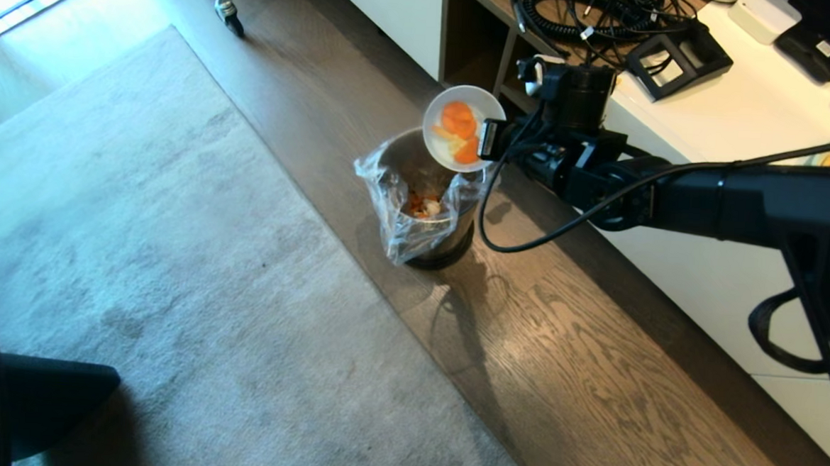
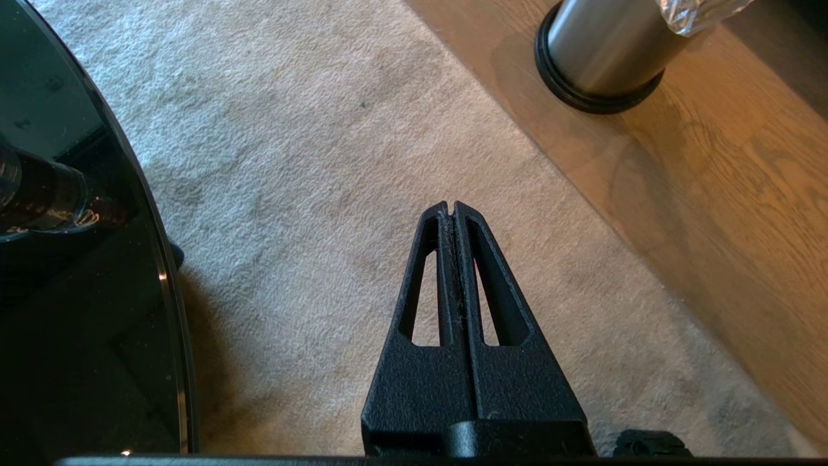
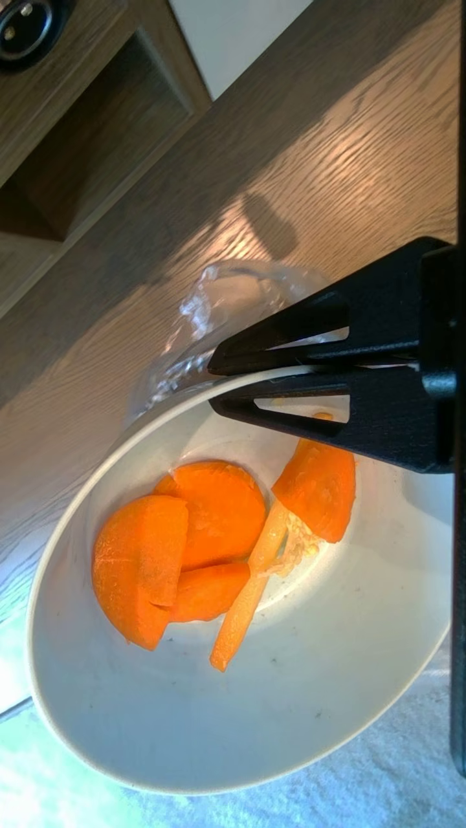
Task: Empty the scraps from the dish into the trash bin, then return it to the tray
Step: Pour the leftover food from the bowl into the trash can
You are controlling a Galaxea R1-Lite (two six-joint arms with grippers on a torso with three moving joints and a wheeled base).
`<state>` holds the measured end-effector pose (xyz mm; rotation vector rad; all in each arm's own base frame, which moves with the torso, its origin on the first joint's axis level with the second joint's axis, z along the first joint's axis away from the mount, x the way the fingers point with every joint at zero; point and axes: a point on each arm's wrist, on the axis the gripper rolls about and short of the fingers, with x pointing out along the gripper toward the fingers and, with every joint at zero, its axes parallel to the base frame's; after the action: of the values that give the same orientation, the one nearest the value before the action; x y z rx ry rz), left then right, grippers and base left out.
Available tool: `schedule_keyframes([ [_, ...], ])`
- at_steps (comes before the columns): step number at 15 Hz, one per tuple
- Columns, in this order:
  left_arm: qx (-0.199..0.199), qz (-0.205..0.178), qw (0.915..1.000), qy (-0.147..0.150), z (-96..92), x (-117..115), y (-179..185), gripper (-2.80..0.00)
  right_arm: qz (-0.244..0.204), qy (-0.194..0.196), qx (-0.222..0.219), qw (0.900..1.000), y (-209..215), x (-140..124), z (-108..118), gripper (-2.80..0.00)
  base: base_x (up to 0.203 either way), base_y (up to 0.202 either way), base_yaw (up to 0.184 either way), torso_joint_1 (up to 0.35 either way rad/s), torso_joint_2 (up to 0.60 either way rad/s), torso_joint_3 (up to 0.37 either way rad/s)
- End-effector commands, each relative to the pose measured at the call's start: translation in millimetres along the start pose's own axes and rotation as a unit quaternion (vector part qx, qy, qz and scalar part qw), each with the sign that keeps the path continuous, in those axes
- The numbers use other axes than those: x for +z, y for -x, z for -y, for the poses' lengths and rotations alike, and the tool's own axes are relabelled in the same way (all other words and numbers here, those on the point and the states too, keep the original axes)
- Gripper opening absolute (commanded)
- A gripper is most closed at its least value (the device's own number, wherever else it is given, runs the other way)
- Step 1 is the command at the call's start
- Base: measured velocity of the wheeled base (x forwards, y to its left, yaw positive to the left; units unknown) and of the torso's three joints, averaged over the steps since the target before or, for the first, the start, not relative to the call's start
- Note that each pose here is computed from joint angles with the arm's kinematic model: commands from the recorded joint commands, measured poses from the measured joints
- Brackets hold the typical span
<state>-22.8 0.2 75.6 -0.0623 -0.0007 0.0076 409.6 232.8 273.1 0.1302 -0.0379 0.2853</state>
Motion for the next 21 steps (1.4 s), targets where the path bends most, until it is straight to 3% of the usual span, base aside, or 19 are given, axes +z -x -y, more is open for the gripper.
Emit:
schedule_keyframes([
  [1, 0.000, 0.001, 1.0000, 0.000, 0.0, 0, 0, -2.80, 0.002, -0.001, 0.007, 1.000, -3, -8, -7, -2.80, 0.000, 0.000, 0.000, 0.000, 0.00, 0.000],
  [4, 0.000, 0.001, 1.0000, 0.000, 0.0, 0, 0, -2.80, 0.006, -0.002, 0.009, 1.000, -8, -16, -8, -2.80, 0.000, 0.000, 0.000, 0.000, 0.00, 0.000],
  [6, 0.000, 0.001, 1.0000, 0.000, 0.0, 0, 0, -2.80, 0.047, -0.012, 0.014, 0.999, -15, -22, -9, -2.80, 0.000, 0.000, 0.000, 0.000, 0.00, 0.000],
  [9, 0.000, 0.001, 1.0000, 0.000, 0.0, 0, 0, -2.80, 0.056, -0.010, 0.015, 0.998, -20, -29, -9, -2.80, 0.000, 0.000, 0.000, 0.000, 0.00, 0.000],
  [15, 0.000, 0.001, 1.0000, 0.000, 0.0, 0, 0, -2.80, 0.108, 0.054, 0.013, 0.993, -30, -45, -10, -2.80, 0.000, 0.000, 0.000, 0.000, 0.00, 0.000],
  [21, 0.000, 0.001, 1.0000, 0.001, 0.0, 0, 0, -2.80, 0.154, 0.126, -0.002, 0.980, -36, -54, -7, -2.80, 0.000, 0.000, 0.000, 0.000, 0.00, 0.000],
])
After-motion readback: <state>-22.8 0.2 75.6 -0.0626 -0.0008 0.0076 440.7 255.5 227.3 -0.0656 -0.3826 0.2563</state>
